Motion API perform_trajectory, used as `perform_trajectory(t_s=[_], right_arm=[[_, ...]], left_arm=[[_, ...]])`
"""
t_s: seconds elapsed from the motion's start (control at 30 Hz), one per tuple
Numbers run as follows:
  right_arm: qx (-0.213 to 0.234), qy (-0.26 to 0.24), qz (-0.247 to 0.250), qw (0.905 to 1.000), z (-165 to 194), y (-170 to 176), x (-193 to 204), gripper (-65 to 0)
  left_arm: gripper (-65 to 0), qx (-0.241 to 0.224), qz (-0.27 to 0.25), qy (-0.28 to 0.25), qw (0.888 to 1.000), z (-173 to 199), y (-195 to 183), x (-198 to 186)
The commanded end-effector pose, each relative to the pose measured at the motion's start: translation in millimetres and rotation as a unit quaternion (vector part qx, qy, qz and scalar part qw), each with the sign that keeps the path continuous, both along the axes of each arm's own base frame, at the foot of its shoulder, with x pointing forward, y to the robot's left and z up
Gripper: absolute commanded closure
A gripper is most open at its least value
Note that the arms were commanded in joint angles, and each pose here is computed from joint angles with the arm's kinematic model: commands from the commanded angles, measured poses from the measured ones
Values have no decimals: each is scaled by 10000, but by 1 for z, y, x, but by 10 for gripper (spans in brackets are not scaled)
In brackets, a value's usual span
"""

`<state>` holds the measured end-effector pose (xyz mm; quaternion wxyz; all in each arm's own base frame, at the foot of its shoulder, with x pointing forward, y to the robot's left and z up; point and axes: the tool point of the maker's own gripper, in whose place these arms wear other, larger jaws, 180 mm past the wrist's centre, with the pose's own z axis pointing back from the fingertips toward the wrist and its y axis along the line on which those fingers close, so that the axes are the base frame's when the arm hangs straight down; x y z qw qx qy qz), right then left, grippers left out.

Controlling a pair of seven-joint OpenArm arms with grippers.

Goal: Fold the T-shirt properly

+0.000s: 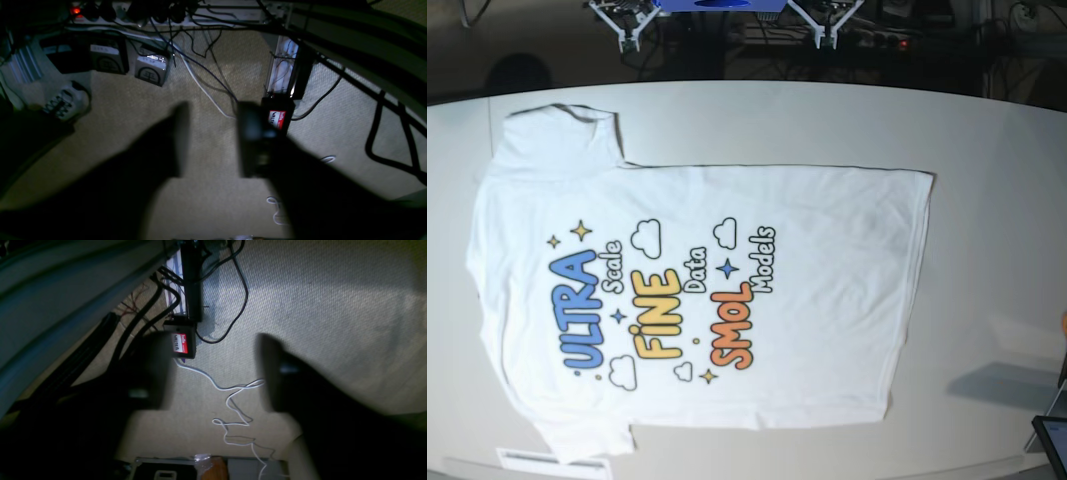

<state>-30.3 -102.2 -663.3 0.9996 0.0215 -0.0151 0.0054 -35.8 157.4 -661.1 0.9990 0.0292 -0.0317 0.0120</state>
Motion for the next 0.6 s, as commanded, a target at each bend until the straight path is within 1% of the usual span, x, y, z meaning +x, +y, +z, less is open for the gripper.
perform_trajectory(t_s=[0.0, 0.03, 0.07, 0.1, 0.13, 0.17, 0.2, 0.23, 0.27, 0.3, 0.33, 0.37, 0.4, 0.43, 0.57], right_arm=[[16, -32, 1, 10000, 0, 3, -1, -548], [17, -25, 9, 10000, 0, 3, -2, -577], [16, -17, 1, 10000, 0, 3, -3, -572], [16, 22, 1, 10000, 1, 3, -9, -541], [-4, -23, -29, 10000, 1, 1, -7, -476], [-6, -123, -34, 9999, 1, 1, -4, -373], [-14, -146, -34, 9999, 2, 0, -4, -267], [-31, -146, -41, 9999, 2, -2, -7, -133], [-39, -146, -40, 9999, 2, -3, -7, -20], [-39, -146, -40, 9999, 2, -3, -7, 0], [-39, -138, -40, 9999, 2, -3, -8, -6], [-39, -130, -40, 9999, 2, -3, -9, -52], [-39, -138, -40, 9999, 2, -3, -9, -81], [-39, -130, -40, 9999, 2, -3, -10, -91], [-45, -123, -31, 9999, 2, -4, -11, -90]], left_arm=[[-396, 28, 1, 59, 10000, 1, 1, -10], [-401, 21, 1, 51, 10000, 1, 1, -10], [-401, 20, -8, 36, 10000, 1, 1, -10], [-396, 20, -8, 36, 10000, 1, 1, -10], [-363, 20, -8, 36, 10000, 1, 1, -10], [-282, 20, -8, 36, 10000, 1, 1, -10], [-185, 21, 0, 35, 10000, 1, 1, -10], [-47, 29, -2, 28, 10000, 1, 2, -10], [0, 29, -2, 43, 10000, 1, 2, -12], [0, 29, -2, 66, 10000, 1, 2, -15], [-15, 29, -2, 74, 10000, 1, 2, -16], [-17, 29, -2, 89, 10000, 2, 2, -18], [-10, 29, -3, 81, 10000, 2, 2, -17], [-2, 22, -1, 82, 10000, 2, 1, -17], [0, 22, -1, 82, 10000, 2, 1, -17]])
